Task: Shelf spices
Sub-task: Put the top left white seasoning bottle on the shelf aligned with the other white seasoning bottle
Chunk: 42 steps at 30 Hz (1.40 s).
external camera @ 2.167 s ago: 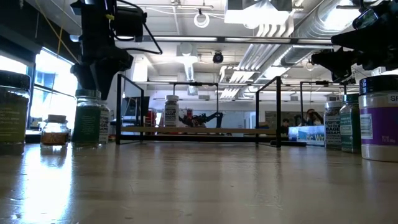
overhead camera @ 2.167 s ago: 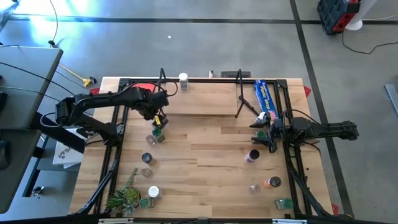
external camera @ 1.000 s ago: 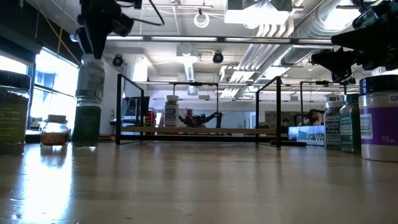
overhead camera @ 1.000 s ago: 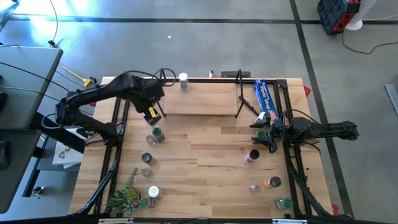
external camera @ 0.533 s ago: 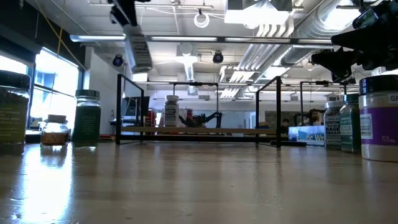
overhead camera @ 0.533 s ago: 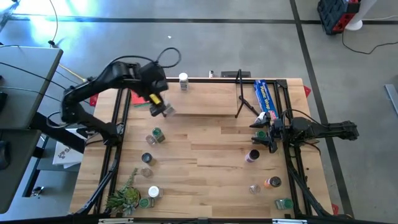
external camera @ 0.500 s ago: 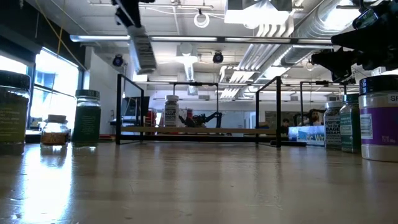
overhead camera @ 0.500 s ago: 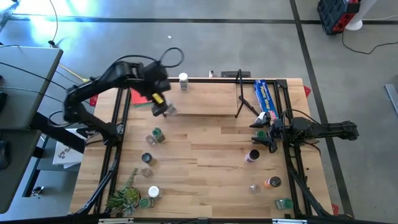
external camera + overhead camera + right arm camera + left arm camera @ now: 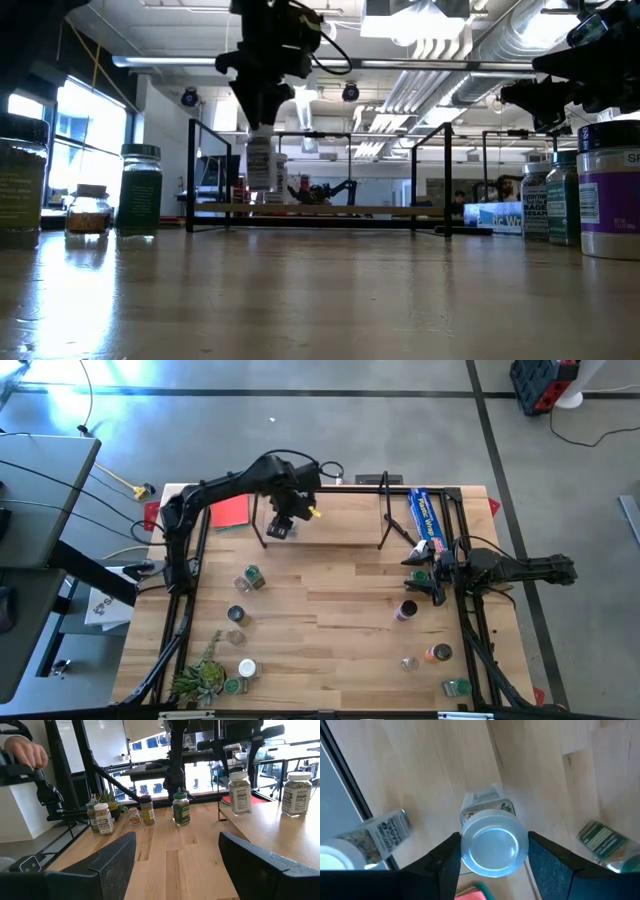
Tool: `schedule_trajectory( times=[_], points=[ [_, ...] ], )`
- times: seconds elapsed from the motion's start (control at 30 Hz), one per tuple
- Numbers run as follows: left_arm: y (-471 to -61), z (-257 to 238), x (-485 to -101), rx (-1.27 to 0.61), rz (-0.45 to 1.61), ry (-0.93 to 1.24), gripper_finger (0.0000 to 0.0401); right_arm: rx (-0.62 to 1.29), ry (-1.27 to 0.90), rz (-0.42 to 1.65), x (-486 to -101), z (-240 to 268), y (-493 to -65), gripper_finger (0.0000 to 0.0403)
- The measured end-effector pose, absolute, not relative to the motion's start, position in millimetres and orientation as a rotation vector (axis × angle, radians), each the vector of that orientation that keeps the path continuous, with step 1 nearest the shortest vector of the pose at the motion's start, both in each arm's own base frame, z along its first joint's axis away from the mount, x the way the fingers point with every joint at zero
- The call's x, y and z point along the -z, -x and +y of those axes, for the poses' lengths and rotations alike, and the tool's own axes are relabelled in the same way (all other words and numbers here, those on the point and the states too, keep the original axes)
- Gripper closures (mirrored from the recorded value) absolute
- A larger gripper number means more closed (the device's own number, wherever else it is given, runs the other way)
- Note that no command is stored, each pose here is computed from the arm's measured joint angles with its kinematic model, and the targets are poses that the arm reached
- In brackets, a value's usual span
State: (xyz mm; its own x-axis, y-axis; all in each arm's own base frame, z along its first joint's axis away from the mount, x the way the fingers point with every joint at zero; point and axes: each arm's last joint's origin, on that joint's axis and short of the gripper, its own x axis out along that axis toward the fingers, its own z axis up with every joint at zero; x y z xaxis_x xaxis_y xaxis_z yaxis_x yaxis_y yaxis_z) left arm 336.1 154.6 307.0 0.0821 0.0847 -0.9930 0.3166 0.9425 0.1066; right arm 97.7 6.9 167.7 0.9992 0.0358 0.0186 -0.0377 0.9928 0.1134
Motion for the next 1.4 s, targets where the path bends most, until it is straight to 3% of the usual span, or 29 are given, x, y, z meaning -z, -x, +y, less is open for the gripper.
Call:
schedule_trajectory(
  times=[0.43,0.97,1.4],
  points=[
    [-339,178,-306,0.166,1.415,-0.458,0.0196,-0.037,-0.116,-0.017,-168,7,-98,0.0123],
    [-319,224,-307,0.051,1.357,-0.37,0.0195,-0.037,-0.115,-0.017,-168,7,-98,0.0123],
    [-317,229,-303,0.065,1.341,-0.306,0.0194,-0.037,-0.115,-0.016,-168,7,-98,0.0123]
  ],
)
